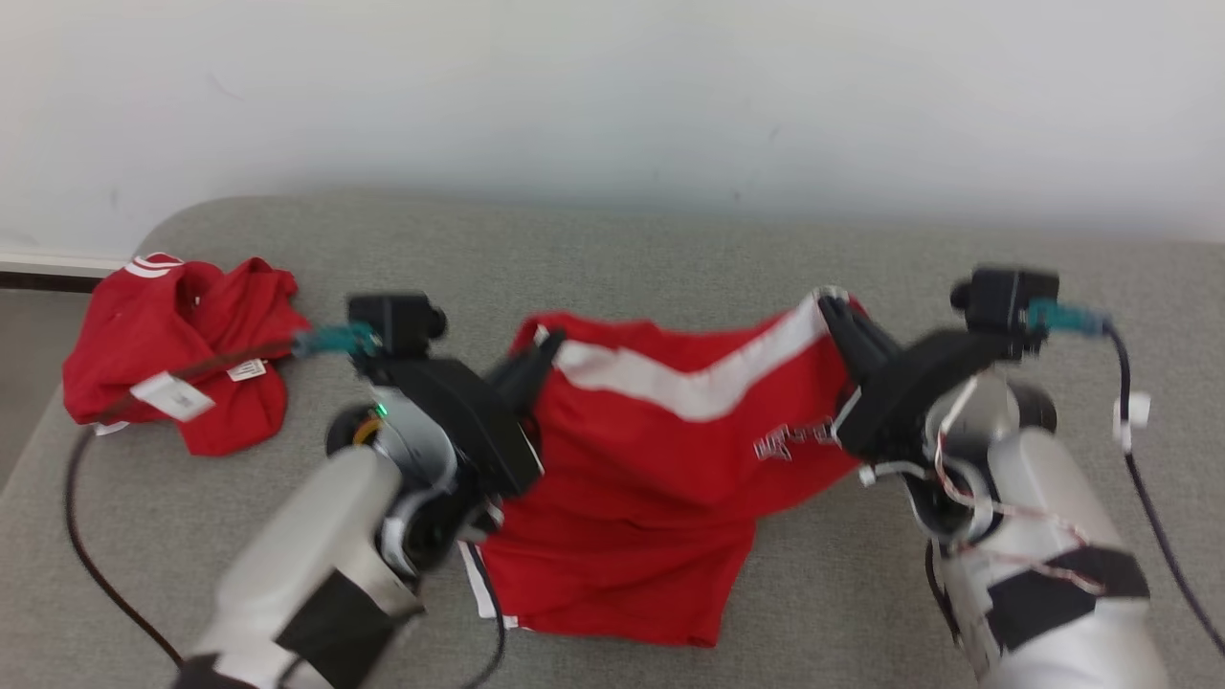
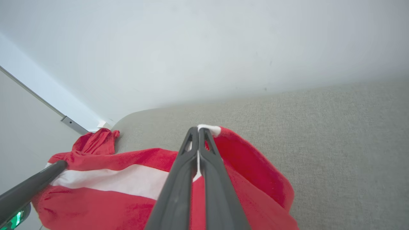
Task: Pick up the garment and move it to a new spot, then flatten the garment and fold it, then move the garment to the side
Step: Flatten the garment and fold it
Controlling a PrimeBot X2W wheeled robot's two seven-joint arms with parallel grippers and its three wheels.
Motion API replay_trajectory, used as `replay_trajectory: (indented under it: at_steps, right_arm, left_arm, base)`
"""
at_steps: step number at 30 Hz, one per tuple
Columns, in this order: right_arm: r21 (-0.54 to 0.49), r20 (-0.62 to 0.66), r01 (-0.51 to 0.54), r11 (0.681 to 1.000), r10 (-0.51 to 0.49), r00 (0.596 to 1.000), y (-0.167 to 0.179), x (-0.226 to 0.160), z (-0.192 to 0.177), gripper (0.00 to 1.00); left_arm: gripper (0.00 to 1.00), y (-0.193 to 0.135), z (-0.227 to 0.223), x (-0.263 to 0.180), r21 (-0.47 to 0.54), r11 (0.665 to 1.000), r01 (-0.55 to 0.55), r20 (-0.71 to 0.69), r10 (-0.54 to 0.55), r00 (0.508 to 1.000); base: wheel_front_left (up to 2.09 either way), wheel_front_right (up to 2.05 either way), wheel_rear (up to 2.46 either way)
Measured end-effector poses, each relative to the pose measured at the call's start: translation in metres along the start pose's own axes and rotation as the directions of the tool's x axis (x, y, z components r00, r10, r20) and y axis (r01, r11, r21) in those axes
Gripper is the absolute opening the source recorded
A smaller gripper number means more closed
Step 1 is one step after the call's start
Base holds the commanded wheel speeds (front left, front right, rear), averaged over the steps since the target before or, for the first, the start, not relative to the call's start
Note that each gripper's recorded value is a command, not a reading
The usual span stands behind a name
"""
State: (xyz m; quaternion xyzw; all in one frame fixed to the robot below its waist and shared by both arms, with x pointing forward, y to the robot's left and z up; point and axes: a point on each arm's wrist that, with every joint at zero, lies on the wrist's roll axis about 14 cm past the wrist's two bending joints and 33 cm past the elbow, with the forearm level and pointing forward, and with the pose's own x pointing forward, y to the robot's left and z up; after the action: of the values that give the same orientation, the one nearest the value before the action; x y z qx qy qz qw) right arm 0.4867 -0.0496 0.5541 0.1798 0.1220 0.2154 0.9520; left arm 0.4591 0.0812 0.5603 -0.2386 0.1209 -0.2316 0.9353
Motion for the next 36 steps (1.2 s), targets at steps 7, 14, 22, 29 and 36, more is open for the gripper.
replay_trajectory:
  at_steps: [7, 14, 22, 29, 36]
  right_arm:
    - [-0.131, 0.132, -0.044, 0.99, 0.062, 0.989, 0.014, 0.025, 0.088, 0.0]
    - [-0.209, 0.341, 0.022, 0.978, 0.052, 0.939, -0.012, 0.052, 0.171, 0.0]
    - [-0.247, 0.667, 0.174, 0.953, 0.037, 0.744, -0.048, 0.059, 0.264, 0.0]
    - [-0.307, 0.719, 0.281, 0.909, 0.029, 0.694, -0.087, 0.08, 0.267, 0.0]
    - [-0.368, 0.565, 0.315, 0.875, -0.059, 0.823, -0.149, 0.117, 0.176, 0.0]
  left_arm:
    - [0.0, -0.014, 0.1, 0.024, -0.067, 0.993, 0.1, 0.26, -0.079, 0.962]
    - [0.0, -0.01, 0.196, 0.059, -0.088, 0.982, 0.168, 0.536, -0.095, 0.839]
    - [0.0, -0.018, 0.26, 0.1, -0.072, 0.954, 0.29, 0.723, -0.151, 0.675]
    - [0.0, 0.002, 0.231, 0.148, -0.164, 0.912, 0.376, 0.728, -0.145, 0.67]
    - [0.0, 0.051, 0.117, 0.188, -0.316, 0.893, 0.321, 0.579, -0.087, 0.81]
  base:
    - [0.0, 0.0, 0.0]
    - [0.0, 0.0, 0.0]
    - [0.0, 0.0, 0.0]
    - [0.0, 0.0, 0.0]
    - [0.0, 0.0, 0.0]
